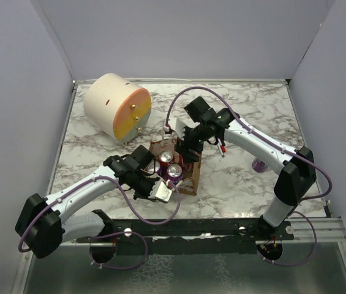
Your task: Place the beverage into the canvas bag
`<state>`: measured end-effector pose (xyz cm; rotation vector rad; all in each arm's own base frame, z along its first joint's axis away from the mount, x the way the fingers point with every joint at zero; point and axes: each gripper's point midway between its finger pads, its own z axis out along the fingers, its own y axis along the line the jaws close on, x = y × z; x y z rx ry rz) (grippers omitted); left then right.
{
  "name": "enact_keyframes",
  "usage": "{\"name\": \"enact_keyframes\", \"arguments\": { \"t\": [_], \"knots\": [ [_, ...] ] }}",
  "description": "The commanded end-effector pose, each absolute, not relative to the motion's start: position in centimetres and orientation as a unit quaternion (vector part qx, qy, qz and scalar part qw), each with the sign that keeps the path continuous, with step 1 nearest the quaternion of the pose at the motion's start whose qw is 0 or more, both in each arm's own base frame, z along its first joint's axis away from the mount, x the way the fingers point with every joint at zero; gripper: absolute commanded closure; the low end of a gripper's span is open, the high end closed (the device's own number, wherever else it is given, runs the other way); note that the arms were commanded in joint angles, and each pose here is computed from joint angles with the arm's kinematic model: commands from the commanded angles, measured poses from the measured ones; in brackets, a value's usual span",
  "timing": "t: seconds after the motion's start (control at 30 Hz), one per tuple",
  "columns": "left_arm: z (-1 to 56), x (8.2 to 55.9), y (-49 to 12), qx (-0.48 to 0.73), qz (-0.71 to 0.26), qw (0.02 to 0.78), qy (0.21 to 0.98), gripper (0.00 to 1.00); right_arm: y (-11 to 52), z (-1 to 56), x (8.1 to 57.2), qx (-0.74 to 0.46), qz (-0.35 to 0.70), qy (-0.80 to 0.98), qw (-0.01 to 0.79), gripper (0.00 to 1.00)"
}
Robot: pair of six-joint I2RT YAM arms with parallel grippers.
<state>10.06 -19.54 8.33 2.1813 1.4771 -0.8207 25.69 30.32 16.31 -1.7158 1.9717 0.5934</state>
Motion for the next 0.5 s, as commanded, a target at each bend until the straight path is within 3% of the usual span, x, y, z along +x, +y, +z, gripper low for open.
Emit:
{"name": "enact_keyframes", "arguments": {
  "t": [0.0, 0.47],
  "knots": [
    [9.0, 9.3, -19.7, 0.777, -0.307, 0.193, 0.515, 0.97, 31.7, 16.7, 26.6, -0.642, 0.210, 0.691, 0.258, 0.92],
    [9.0, 9.3, -19.7, 0.776, -0.309, 0.198, 0.513, 0.97, 33.0, 15.5, 26.6, -0.679, 0.215, 0.657, 0.248, 0.87]
  ]
}}
